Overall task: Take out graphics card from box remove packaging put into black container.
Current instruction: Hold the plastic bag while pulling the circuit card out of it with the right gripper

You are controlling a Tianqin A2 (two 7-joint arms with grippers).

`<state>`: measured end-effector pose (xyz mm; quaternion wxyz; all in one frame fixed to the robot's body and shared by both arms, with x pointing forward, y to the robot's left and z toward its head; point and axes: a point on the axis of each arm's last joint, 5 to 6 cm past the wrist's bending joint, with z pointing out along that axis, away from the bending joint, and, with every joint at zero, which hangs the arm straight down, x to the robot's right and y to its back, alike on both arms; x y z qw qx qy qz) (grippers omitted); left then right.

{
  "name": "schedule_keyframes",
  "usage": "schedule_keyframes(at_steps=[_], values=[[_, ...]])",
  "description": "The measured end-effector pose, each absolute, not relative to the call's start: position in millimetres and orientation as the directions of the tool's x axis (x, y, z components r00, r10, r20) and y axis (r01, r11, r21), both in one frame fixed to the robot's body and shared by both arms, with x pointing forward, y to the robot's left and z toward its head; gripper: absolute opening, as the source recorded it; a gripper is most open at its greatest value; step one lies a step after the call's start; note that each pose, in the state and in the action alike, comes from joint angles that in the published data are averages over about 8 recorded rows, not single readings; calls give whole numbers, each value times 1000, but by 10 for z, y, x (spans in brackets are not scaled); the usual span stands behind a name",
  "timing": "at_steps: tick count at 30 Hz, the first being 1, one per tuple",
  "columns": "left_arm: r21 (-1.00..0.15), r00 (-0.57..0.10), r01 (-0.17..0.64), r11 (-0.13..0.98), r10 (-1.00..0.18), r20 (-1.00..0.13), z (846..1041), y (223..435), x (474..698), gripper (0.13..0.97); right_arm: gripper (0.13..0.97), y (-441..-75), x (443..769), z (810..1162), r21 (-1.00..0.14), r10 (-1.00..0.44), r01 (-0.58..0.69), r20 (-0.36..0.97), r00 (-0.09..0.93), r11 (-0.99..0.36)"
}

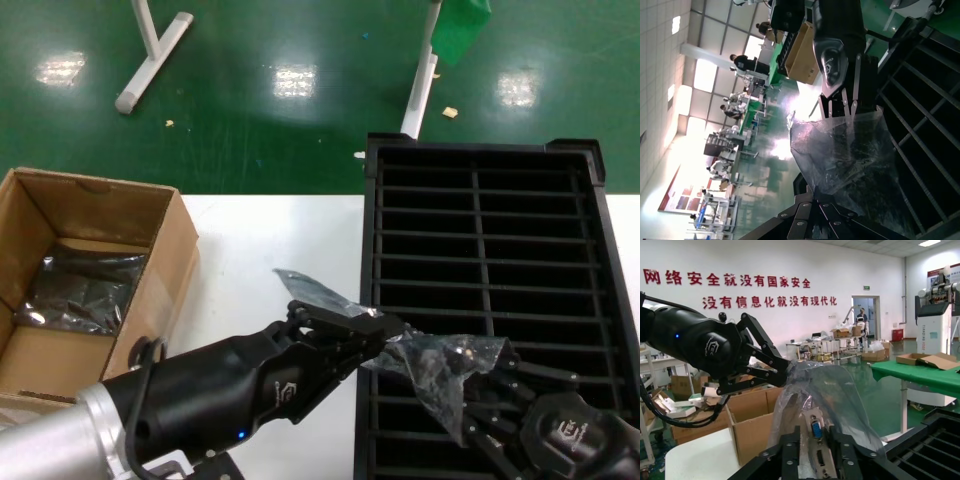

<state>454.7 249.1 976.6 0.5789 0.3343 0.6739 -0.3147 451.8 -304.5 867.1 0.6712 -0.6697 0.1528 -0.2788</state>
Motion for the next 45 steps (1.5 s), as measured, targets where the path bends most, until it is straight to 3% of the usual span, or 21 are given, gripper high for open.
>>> schedule_keyframes(at_steps=[7, 25, 45], values=[[-36, -104, 819, 573, 86, -991, 9776, 2438, 4569, 142, 234, -3040, 4530, 8660, -985, -575, 166, 165, 801, -51], [-45, -141, 793, 607, 111, -984, 9737, 2450, 4575, 142, 200, -3073, 4588, 8650, -986, -571, 156, 157, 806, -50], [-19, -185, 720, 694, 166, -969, 9796, 2693, 4595, 142, 200, -3158, 4582, 8745, -985, -569, 167, 163, 806, -46]])
